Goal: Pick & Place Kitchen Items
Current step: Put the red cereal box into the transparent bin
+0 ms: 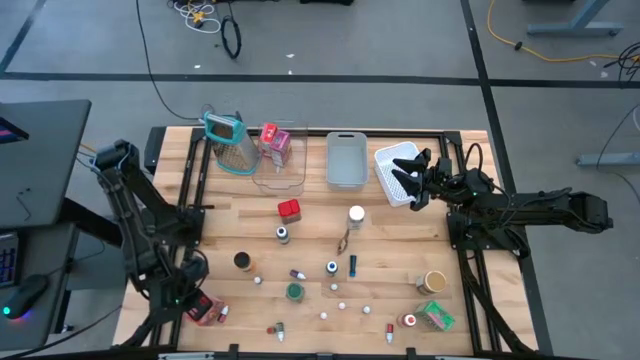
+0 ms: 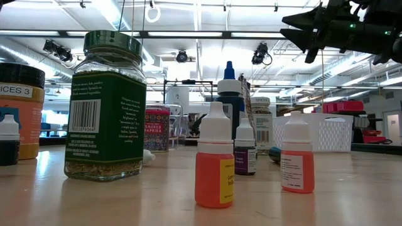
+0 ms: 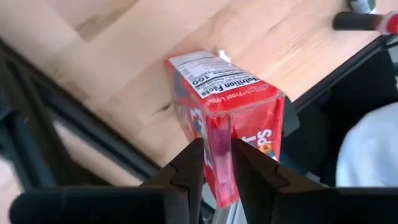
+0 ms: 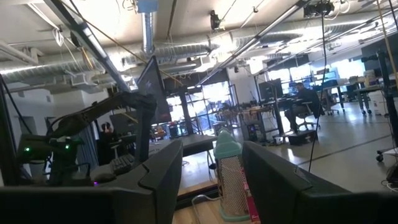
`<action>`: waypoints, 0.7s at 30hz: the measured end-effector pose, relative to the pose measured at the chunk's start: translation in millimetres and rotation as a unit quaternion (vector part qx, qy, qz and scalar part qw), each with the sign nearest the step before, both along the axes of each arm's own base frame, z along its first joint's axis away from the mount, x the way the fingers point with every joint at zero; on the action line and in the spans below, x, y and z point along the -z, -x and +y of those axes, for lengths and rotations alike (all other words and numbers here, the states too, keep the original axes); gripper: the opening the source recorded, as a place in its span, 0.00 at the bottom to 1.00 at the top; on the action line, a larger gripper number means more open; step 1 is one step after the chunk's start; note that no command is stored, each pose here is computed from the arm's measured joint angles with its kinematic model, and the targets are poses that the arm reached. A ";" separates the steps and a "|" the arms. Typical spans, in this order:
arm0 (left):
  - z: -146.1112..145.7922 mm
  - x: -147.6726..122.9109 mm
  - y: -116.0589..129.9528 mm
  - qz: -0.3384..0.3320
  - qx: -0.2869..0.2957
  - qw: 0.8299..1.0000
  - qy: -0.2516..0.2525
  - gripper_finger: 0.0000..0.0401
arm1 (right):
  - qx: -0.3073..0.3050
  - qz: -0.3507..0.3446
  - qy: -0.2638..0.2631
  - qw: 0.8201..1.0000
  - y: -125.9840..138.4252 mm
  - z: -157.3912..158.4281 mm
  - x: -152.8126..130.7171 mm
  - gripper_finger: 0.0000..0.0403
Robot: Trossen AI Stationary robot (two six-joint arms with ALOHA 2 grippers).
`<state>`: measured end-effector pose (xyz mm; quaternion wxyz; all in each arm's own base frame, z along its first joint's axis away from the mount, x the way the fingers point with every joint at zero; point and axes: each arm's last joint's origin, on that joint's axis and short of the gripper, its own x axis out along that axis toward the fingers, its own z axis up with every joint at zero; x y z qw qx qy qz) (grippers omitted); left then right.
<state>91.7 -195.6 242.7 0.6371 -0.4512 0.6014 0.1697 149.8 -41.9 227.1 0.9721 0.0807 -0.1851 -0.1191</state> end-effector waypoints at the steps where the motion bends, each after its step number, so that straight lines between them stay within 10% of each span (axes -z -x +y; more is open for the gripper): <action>1: 0.2 1.6 0.1 -0.002 0.004 1.000 0.000 0.23 | 0.000 0.000 0.000 1.000 0.0 -0.1 0.0 0.44; 21: 8.2 -2.6 -0.3 -0.061 0.077 0.991 -0.087 0.01 | 0.036 -0.002 -0.007 0.999 0.7 -2.0 0.0 0.44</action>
